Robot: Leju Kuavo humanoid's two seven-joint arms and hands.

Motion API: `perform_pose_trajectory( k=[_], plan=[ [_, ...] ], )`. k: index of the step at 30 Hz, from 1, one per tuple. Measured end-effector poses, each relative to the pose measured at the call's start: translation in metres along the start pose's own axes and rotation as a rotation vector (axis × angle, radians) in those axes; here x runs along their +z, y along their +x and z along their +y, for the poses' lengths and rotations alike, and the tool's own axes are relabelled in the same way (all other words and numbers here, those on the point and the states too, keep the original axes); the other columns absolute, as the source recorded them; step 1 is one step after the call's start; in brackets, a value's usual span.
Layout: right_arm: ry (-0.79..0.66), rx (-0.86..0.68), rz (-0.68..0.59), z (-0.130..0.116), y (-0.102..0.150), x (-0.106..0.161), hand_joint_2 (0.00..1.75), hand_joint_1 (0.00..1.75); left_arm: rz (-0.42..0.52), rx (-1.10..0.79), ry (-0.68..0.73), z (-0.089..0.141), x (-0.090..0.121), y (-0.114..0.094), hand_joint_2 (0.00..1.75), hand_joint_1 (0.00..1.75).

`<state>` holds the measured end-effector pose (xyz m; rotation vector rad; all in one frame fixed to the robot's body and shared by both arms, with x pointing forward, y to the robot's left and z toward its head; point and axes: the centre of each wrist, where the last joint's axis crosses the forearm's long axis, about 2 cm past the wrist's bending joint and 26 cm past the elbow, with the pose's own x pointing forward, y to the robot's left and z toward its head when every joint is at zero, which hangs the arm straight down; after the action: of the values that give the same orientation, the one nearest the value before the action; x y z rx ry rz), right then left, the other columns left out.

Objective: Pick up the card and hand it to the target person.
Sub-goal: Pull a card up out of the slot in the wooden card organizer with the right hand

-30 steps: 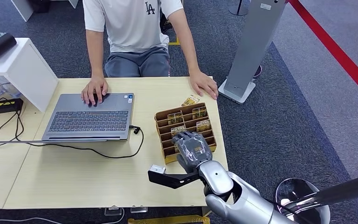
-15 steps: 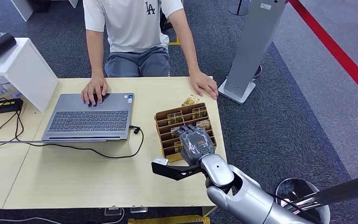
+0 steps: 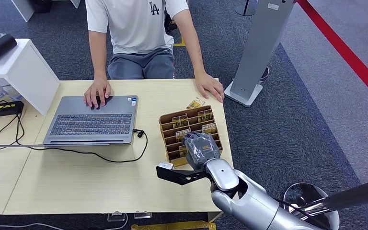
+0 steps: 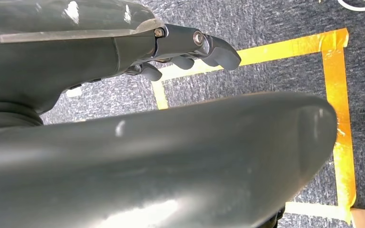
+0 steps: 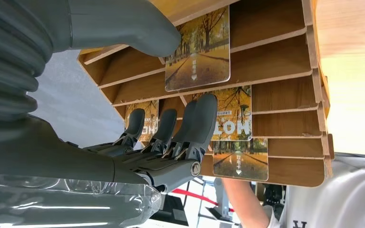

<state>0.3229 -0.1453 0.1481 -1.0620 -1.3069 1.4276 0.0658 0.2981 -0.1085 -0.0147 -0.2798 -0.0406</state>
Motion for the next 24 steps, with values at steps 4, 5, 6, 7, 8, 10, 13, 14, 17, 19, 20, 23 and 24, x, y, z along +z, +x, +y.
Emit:
perform_pose_trajectory(
  k=[4, 5, 6, 7, 8, 10, 13, 14, 17, 19, 20, 23, 24],
  plan=[
    [-0.012, -0.008, 0.003, -0.002, -0.001, 0.000, 1.75, 0.82, 0.001, 0.001, 0.000, 0.000, 0.000, 0.000, 0.00, 0.00],
    [-0.020, -0.012, 0.003, -0.004, -0.002, 0.000, 1.75, 0.82, 0.002, 0.001, 0.001, 0.000, 0.000, 0.000, 0.00, 0.00],
    [-0.027, -0.016, 0.004, -0.006, -0.002, 0.000, 1.75, 0.82, 0.002, 0.001, 0.001, 0.000, 0.000, 0.000, 0.00, 0.00],
    [-0.033, -0.019, 0.004, -0.008, -0.002, 0.000, 1.75, 0.83, 0.002, 0.002, 0.002, 0.001, 0.000, 0.000, 0.00, 0.00],
    [-0.041, -0.022, 0.005, -0.010, -0.003, 0.000, 1.75, 0.84, 0.003, 0.002, 0.002, 0.001, 0.000, 0.000, 0.00, 0.00],
    [-0.046, -0.025, 0.005, -0.012, -0.004, 0.000, 1.75, 0.85, 0.003, 0.002, 0.002, 0.001, 0.000, 0.000, 0.00, 0.00],
    [-0.044, -0.024, 0.007, -0.012, -0.005, 0.000, 1.75, 0.86, 0.003, 0.001, 0.003, 0.001, 0.000, 0.000, 0.00, 0.00],
    [-0.041, -0.023, 0.009, -0.011, -0.005, 0.000, 1.75, 0.89, 0.003, 0.001, 0.003, 0.001, 0.000, 0.000, 0.00, 0.00],
    [-0.031, -0.021, 0.014, -0.009, -0.005, 0.000, 1.75, 1.23, 0.003, 0.001, 0.003, 0.001, 0.000, 0.000, 0.00, 0.00],
    [-0.028, -0.018, 0.017, -0.008, -0.007, 0.000, 1.75, 1.27, 0.003, 0.000, 0.004, 0.002, 0.000, 0.000, 0.00, 0.00],
    [-0.027, -0.017, 0.018, -0.008, -0.007, 0.000, 1.75, 1.23, 0.003, 0.000, 0.004, 0.002, 0.000, 0.000, 0.00, 0.00],
    [-0.025, -0.015, 0.022, -0.007, -0.009, 0.000, 1.75, 1.14, 0.003, 0.001, 0.004, 0.002, 0.000, 0.000, 0.00, 0.00],
    [-0.025, -0.016, 0.023, -0.007, -0.010, 0.000, 1.75, 1.11, 0.003, 0.001, 0.004, 0.002, 0.000, 0.000, 0.00, 0.00]
  ],
)
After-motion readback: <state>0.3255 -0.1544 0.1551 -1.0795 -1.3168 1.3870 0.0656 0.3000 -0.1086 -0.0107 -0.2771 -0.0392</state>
